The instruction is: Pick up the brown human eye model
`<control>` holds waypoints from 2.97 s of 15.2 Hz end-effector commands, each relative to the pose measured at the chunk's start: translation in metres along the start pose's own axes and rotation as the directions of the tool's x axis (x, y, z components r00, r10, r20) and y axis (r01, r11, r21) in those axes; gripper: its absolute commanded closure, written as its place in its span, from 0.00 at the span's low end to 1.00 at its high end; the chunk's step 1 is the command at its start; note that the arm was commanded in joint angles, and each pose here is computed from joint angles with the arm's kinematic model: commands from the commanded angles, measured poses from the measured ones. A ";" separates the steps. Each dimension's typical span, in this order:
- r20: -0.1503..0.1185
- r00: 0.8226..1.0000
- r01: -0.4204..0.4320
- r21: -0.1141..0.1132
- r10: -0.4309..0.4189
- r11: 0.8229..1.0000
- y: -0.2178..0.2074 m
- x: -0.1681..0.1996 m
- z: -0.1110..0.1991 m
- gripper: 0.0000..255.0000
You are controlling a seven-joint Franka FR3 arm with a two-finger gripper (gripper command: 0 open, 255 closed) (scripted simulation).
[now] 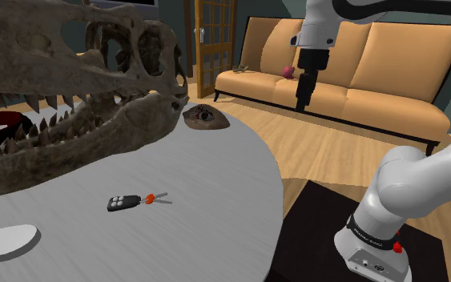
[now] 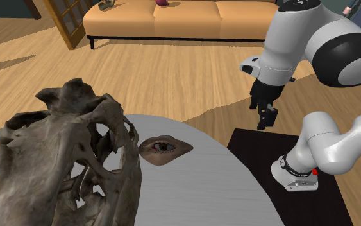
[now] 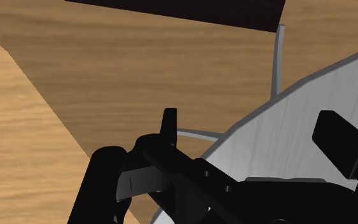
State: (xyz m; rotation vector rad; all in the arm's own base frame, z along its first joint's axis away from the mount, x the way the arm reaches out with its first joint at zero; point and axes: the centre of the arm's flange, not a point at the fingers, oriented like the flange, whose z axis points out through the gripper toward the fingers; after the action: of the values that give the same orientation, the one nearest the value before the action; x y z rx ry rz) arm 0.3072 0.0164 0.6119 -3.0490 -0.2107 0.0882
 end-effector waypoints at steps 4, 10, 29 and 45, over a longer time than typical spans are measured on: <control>-0.005 1.000 -0.002 -0.013 0.002 1.000 -0.011 0.038 0.001 0.00; -0.014 1.000 -0.008 -0.039 0.007 0.999 -0.032 0.114 0.001 0.00; -0.037 0.999 -0.021 -0.100 0.017 0.995 -0.079 0.295 0.024 0.00; -0.037 0.999 -0.021 -0.100 0.017 0.995 -0.077 0.296 0.037 1.00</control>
State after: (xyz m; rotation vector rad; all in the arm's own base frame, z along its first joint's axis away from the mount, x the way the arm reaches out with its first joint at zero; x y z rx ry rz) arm 0.5873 0.1366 0.5636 -3.1501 -0.1878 0.0239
